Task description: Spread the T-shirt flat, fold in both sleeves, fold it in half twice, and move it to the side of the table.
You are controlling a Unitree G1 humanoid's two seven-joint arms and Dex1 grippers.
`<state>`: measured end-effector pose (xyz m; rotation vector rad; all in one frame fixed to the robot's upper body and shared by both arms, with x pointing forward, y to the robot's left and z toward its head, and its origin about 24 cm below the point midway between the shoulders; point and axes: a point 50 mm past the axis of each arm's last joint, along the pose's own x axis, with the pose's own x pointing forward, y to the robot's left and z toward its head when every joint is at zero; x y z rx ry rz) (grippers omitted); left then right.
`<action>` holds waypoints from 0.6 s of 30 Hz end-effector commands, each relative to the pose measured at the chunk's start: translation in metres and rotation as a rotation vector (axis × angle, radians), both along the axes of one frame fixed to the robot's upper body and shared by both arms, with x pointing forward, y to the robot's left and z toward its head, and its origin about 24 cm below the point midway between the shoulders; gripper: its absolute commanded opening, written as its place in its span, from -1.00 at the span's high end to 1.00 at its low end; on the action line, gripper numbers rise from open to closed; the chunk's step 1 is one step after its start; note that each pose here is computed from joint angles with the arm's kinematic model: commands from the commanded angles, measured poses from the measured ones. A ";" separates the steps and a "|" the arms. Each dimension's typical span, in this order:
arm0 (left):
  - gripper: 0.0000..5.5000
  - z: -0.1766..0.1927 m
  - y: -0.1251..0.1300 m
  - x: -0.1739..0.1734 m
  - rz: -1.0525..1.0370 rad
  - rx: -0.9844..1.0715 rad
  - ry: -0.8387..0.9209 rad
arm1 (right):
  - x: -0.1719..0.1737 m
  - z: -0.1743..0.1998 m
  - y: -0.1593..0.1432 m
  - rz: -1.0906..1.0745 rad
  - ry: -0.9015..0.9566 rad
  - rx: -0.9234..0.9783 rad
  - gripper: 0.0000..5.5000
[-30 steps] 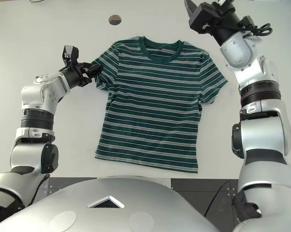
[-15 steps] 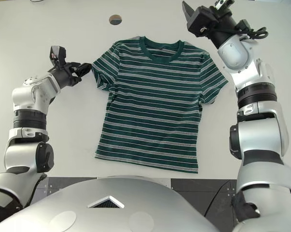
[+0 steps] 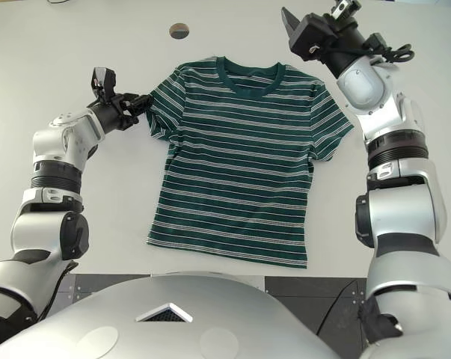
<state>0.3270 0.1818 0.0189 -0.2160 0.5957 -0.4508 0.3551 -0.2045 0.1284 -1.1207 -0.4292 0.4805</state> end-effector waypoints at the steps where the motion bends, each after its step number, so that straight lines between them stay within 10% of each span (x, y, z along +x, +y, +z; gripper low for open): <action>1: 0.40 -0.022 -0.003 -0.017 -0.028 0.020 0.120 | 0.000 0.000 -0.001 -0.004 0.009 0.003 -0.11; 11: 0.95 -0.022 -0.004 -0.018 -0.040 0.032 0.125 | 0.000 -0.002 0.000 0.001 0.016 -0.002 -0.11; 18: 0.95 0.005 0.003 -0.005 -0.007 -0.004 0.032 | -0.001 -0.003 0.002 0.008 0.021 0.000 -0.11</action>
